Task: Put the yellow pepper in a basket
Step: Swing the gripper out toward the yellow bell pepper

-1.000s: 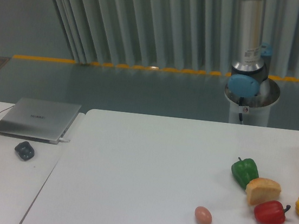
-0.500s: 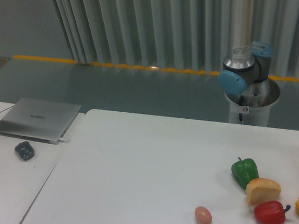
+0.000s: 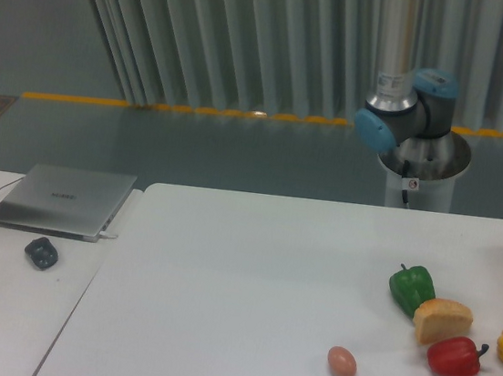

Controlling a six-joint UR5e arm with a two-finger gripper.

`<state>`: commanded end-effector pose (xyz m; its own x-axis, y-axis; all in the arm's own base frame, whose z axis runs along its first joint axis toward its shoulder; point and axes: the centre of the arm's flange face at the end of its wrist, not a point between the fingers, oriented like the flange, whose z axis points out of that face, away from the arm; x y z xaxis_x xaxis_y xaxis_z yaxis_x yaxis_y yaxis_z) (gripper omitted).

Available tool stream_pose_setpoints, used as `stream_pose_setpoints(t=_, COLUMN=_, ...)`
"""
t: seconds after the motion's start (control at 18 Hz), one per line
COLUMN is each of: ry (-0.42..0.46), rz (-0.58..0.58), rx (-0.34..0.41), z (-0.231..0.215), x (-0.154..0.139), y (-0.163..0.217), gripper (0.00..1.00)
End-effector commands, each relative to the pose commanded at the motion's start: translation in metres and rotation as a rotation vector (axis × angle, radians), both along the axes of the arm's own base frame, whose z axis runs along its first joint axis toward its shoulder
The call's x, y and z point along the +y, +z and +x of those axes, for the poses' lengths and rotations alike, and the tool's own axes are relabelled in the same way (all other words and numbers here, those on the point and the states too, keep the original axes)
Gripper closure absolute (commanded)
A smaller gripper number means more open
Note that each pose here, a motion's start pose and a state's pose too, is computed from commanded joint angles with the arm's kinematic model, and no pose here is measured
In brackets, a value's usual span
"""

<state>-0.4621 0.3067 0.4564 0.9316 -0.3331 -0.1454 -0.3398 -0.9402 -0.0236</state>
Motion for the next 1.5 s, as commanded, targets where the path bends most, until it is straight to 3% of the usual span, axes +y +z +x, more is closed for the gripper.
stream_pose_setpoints(t=0.17, ry=-0.055, rz=-0.002, rx=-0.006, z=0.008, x=0.036, y=-0.016, gripper=0.0)
stream_pose_setpoints(t=0.56, ry=-0.034, rz=0.033, rx=0.023, z=0.032, x=0.098, y=-0.014, gripper=0.0)
stream_pose_setpoints(t=0.89, ry=-0.052, rz=0.034, rx=0.03, z=0.041, x=0.1, y=-0.01, gripper=0.0)
stream_pose_setpoints(t=1.5, ry=-0.075, rz=0.062, rx=0.164, z=0.082, x=0.105, y=0.064, gripper=0.0)
